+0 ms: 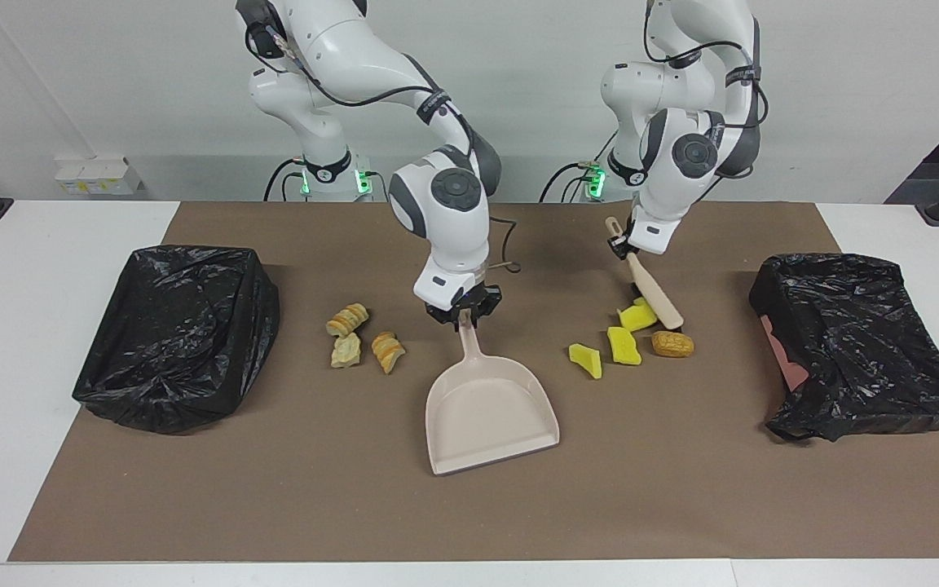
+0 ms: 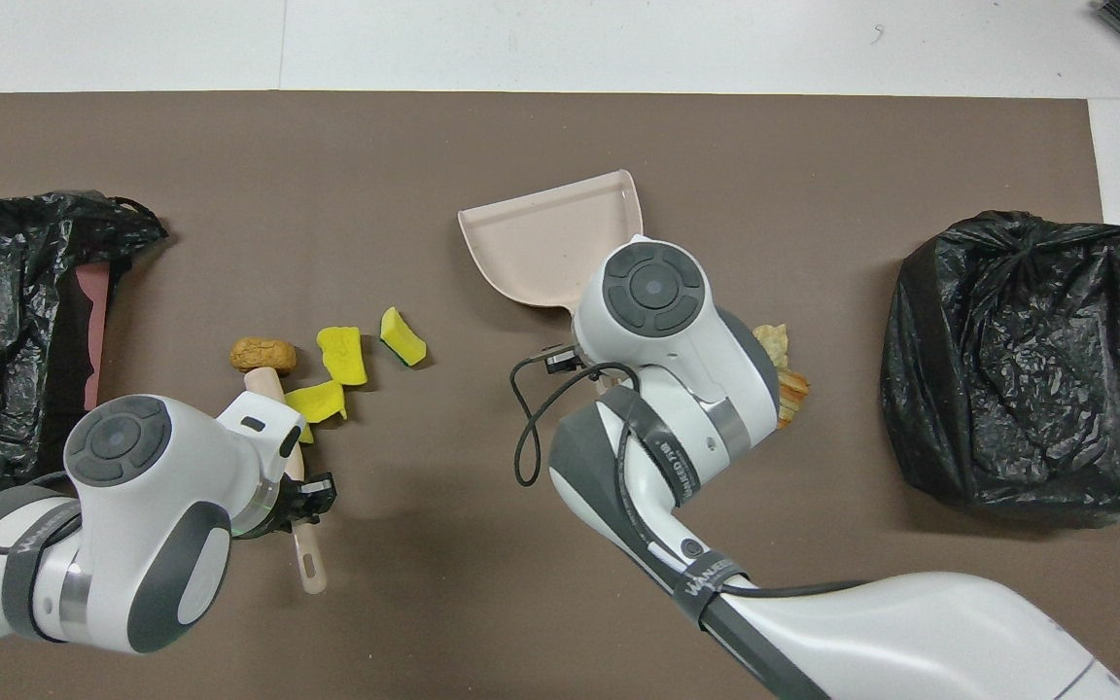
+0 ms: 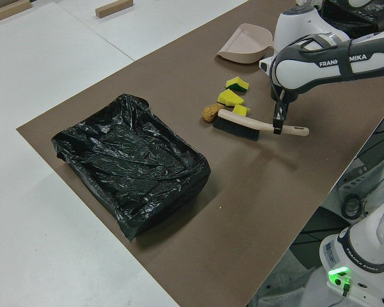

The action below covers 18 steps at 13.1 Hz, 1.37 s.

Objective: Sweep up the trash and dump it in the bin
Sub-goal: 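Set the dustpan beside the sponges while the left gripper positions the brush, then sweep the sponges and bread roll into the dustpan with the left gripper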

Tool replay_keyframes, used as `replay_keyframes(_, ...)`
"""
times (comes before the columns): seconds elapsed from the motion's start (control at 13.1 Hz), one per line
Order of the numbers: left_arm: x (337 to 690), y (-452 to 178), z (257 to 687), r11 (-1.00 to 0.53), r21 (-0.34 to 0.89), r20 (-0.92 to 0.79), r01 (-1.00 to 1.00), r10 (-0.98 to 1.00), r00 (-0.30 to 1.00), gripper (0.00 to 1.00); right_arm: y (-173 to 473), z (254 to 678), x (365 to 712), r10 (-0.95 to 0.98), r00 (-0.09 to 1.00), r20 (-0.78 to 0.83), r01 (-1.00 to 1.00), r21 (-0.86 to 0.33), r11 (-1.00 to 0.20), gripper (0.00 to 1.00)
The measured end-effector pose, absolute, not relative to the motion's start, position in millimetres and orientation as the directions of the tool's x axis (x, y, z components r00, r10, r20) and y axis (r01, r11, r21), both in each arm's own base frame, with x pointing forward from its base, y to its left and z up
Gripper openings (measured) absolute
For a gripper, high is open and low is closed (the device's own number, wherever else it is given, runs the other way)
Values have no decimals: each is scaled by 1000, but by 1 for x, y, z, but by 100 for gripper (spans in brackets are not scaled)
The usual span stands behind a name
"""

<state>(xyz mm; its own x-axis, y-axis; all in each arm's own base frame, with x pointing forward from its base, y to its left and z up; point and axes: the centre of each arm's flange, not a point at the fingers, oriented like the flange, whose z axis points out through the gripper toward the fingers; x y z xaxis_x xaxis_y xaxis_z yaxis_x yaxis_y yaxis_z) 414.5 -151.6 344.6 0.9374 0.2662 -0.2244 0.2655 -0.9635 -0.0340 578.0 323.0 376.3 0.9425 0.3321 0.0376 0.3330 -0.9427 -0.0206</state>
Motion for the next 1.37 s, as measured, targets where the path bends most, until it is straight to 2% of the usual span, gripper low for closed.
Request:
replay_keyframes(0.15, 416, -169, 344, -972, -16, -225, 236, 234, 946, 26, 302, 403, 577, 511, 859, 17, 511, 2, -859, 32)
replay_keyframes(0.38, 420, -180, 351, -977, -4, -220, 215, 211, 952, 26, 297, 431, 555, 718, 695, -33, 719, 14, -695, 32)
replay_keyframes(0.61, 433, -179, 369, -974, 8, -214, 225, 218, 952, 26, 291, 415, 537, 904, 420, -80, 906, -14, -422, 32)
replay_keyframes(0.76, 450, -170, 392, -967, 29, -188, 251, 242, 952, 26, 289, 402, 531, 949, 301, -99, 951, -43, -306, 32)
replay_keyframes(0.99, 477, -136, 419, -960, 59, -143, 272, 262, 954, 26, 313, 379, 516, 966, 241, -98, 968, -54, -247, 32)
replay_keyframes(1.37, 505, -38, 401, -980, 84, -125, 183, 172, 977, 26, 332, 368, 510, 959, 270, -82, 961, -41, -274, 32)
